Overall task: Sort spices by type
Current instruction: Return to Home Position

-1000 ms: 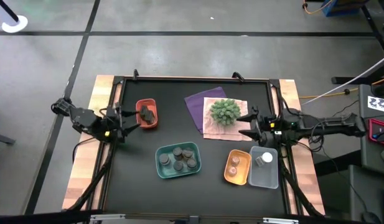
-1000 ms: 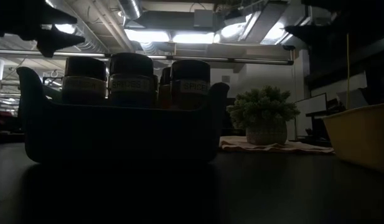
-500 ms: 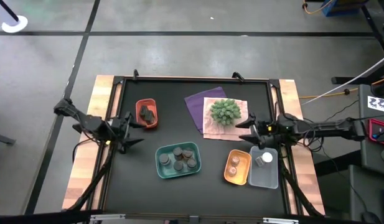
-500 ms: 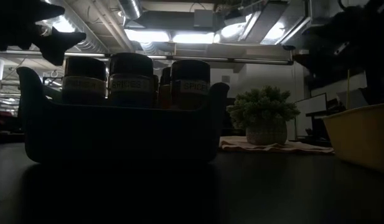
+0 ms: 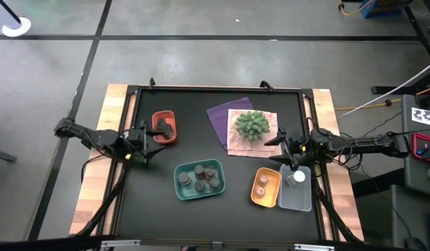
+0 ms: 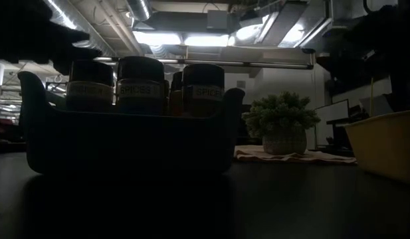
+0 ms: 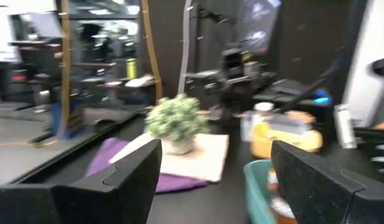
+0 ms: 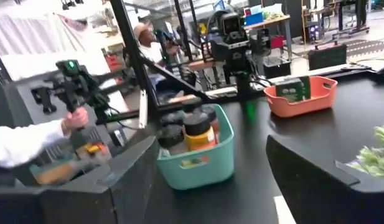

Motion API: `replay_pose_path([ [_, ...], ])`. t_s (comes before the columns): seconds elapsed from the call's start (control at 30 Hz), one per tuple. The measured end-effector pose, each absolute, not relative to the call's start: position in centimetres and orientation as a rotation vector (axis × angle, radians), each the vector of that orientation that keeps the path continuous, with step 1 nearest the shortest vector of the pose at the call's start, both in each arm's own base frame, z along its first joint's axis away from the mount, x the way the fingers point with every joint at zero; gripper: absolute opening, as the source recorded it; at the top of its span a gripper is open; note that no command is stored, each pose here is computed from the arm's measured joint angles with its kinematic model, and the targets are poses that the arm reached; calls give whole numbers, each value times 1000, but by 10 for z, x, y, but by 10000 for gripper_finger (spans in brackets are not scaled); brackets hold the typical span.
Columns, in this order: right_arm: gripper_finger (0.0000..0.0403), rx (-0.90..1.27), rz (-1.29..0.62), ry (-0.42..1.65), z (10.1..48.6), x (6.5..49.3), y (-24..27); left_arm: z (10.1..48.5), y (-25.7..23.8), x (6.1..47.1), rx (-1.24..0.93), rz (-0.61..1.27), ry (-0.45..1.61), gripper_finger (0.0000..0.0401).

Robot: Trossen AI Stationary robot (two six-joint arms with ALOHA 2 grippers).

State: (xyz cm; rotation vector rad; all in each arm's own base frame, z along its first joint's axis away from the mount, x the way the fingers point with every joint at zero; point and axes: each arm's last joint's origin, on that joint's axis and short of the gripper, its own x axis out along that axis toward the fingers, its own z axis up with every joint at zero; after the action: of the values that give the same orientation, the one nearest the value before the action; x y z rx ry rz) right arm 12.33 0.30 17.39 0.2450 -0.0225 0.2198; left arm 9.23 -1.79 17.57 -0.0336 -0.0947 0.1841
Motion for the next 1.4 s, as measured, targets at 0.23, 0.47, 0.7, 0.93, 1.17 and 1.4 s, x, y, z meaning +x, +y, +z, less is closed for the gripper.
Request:
replay_pose_path([
  [0.23, 298, 195, 98, 49, 165, 124, 0, 173, -2, 94, -6, 354, -67, 287],
  [0.47, 298, 182, 74, 92, 160, 124, -1, 172, 9, 95, 24, 395, -60, 287],
  [0.7, 298, 193, 39, 188, 151, 122, -1, 171, 19, 95, 45, 389, -45, 287],
  [0.93, 298, 216, 11, 263, 143, 121, -2, 169, 24, 94, 34, 347, -30, 287],
  [1.17, 298, 209, 12, 246, 145, 117, -2, 169, 28, 93, 45, 382, -27, 287],
  [1.4, 298, 185, 19, 200, 150, 110, -2, 169, 28, 93, 29, 389, -30, 287],
])
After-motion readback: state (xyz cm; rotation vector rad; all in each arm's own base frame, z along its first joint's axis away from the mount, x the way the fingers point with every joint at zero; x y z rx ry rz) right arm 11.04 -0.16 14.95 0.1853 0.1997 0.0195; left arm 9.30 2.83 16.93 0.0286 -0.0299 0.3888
